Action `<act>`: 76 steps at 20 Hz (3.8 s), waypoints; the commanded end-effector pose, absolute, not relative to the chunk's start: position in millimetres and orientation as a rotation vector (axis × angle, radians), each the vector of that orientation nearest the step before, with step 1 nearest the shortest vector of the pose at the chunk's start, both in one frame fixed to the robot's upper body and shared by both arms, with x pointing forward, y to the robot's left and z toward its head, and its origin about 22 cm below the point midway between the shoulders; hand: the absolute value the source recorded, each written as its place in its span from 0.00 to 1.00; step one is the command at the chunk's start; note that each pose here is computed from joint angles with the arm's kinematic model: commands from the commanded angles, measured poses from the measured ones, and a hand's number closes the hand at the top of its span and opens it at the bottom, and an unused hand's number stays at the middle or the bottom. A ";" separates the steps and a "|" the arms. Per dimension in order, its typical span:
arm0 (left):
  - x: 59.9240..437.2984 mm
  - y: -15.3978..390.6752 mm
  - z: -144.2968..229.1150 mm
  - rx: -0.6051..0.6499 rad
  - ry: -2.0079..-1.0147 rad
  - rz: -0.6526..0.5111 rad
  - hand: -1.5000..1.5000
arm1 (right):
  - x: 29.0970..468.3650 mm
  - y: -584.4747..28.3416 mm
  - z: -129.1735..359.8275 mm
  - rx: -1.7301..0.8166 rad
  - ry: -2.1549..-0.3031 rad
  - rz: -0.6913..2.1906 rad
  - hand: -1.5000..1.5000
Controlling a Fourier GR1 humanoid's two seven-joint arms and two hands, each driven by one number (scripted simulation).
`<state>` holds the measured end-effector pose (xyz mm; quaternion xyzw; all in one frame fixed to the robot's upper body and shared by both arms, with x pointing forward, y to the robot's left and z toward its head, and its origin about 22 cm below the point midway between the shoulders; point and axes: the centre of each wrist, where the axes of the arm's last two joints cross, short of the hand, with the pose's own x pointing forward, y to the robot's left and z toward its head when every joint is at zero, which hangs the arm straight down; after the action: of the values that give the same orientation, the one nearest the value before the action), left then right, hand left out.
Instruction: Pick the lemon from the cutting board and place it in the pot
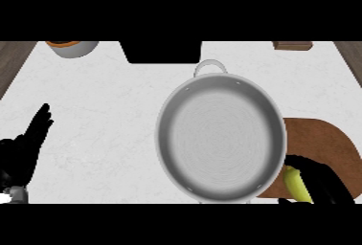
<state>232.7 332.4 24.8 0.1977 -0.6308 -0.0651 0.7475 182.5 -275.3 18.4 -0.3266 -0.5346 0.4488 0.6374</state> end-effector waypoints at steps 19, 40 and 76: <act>237.8 328.3 24.4 0.423 -1.384 -0.161 0.50 | 107.2 -60.4 59.9 -0.616 -1.238 1.875 1.00; 229.3 327.9 15.0 0.415 -1.383 -0.162 0.50 | 110.2 -50.2 150.4 -0.805 -1.849 1.263 1.00; 229.7 336.1 12.0 0.414 -1.402 -0.171 0.50 | 368.7 -9.1 116.5 -0.651 -1.652 1.169 0.00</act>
<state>236.0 328.2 17.4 0.1877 -0.6380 -0.0779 0.7428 361.8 -8.0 127.9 -0.3006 -0.6764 0.4928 0.4574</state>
